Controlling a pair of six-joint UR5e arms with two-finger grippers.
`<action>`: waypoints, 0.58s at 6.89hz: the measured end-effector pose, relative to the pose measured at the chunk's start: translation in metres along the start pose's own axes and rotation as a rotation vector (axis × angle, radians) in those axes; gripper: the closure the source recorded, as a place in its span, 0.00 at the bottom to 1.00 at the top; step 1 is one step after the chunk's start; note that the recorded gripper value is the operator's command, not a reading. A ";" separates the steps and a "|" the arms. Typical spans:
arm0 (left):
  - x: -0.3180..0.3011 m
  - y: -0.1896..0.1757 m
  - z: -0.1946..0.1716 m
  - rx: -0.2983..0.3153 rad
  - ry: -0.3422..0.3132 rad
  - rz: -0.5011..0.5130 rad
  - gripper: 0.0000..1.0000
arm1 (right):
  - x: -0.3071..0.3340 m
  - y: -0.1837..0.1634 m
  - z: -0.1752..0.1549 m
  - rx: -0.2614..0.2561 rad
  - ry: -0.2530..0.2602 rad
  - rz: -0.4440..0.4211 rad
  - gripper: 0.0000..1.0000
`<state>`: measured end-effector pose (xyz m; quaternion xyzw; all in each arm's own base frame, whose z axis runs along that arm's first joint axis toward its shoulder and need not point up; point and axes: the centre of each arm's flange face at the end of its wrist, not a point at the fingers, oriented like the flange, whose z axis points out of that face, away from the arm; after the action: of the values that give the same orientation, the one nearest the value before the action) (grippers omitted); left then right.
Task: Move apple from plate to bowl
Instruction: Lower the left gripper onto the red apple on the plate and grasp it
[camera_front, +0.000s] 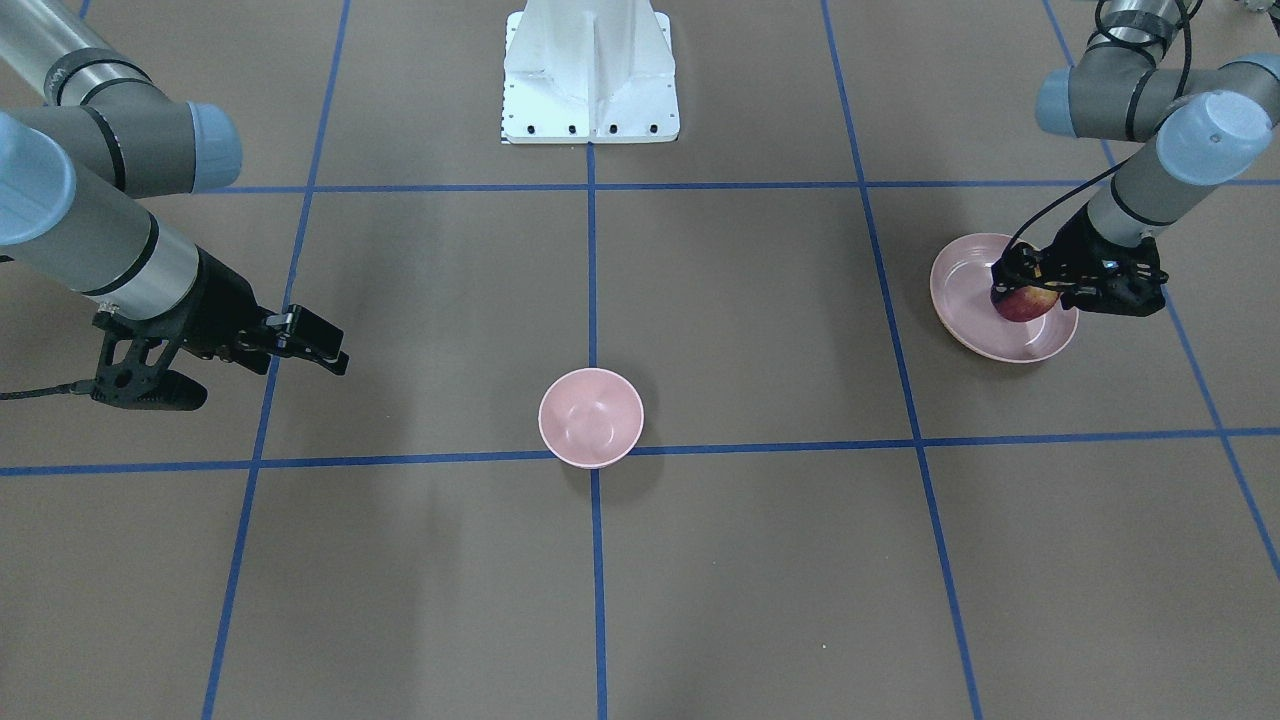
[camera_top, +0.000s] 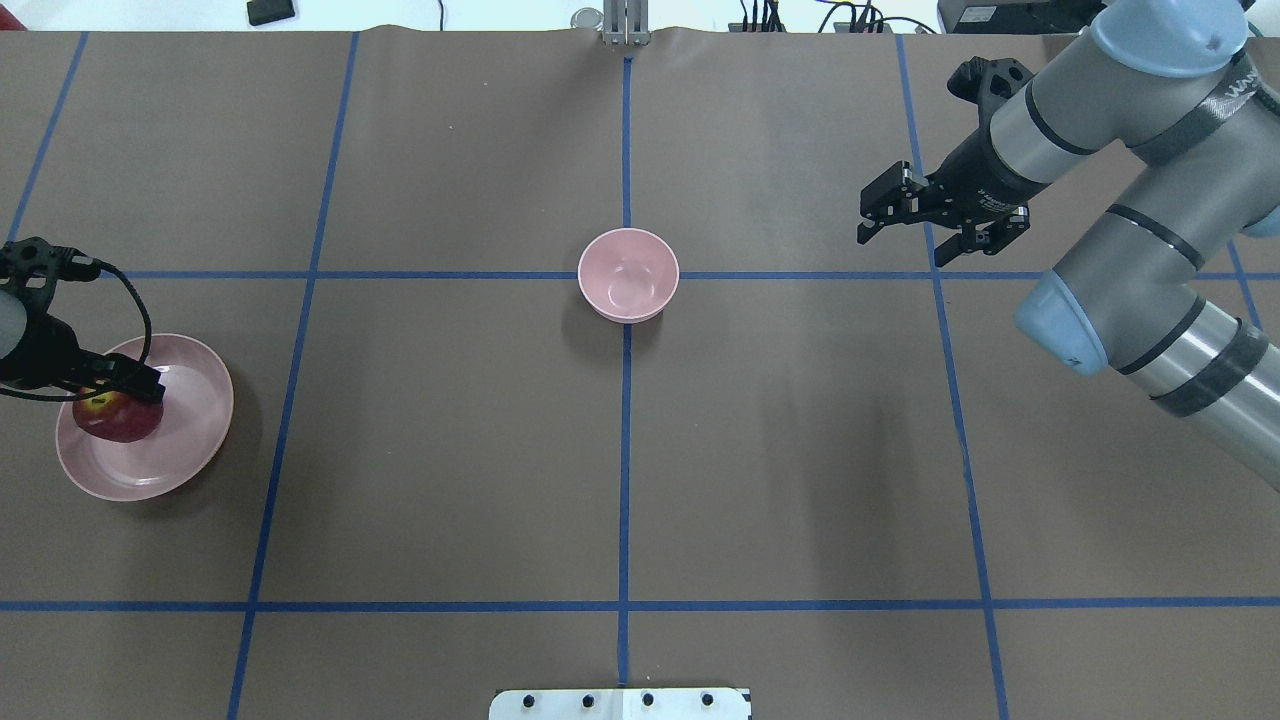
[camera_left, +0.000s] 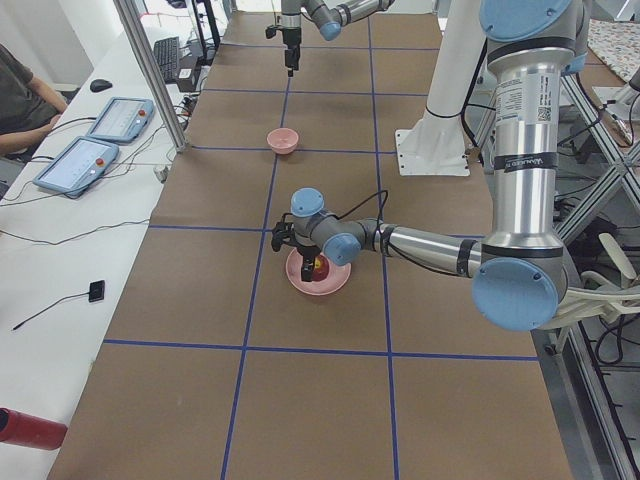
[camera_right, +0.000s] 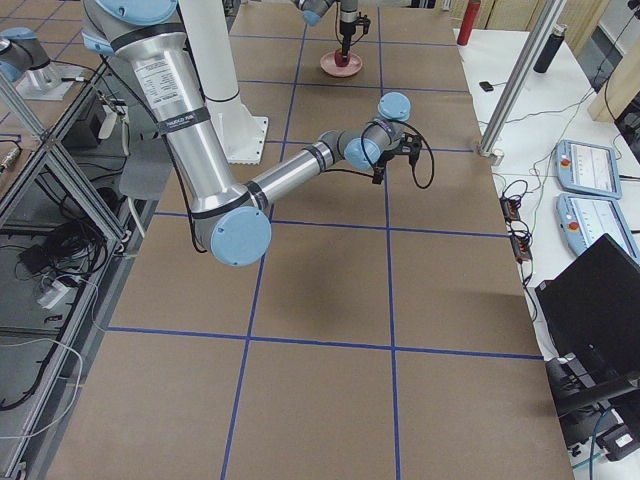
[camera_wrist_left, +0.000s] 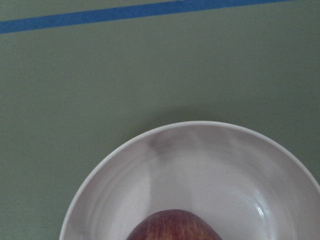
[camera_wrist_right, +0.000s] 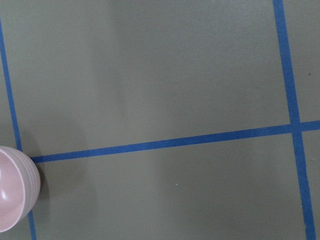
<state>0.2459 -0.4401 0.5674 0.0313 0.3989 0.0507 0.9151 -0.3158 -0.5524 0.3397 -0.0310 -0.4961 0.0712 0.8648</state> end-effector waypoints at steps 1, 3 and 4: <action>0.000 0.001 0.000 -0.003 0.000 -0.002 0.02 | 0.000 0.000 0.000 0.000 0.001 0.000 0.00; 0.000 0.005 0.002 -0.015 0.001 -0.002 0.99 | 0.000 0.000 0.000 -0.001 0.000 0.000 0.00; 0.002 0.008 0.004 -0.022 0.002 0.004 1.00 | -0.001 0.000 0.000 -0.001 0.000 0.000 0.00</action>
<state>0.2502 -0.4323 0.5694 0.0221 0.3992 0.0566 0.9148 -0.3163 -0.5523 0.3393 -0.0312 -0.4961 0.0708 0.8648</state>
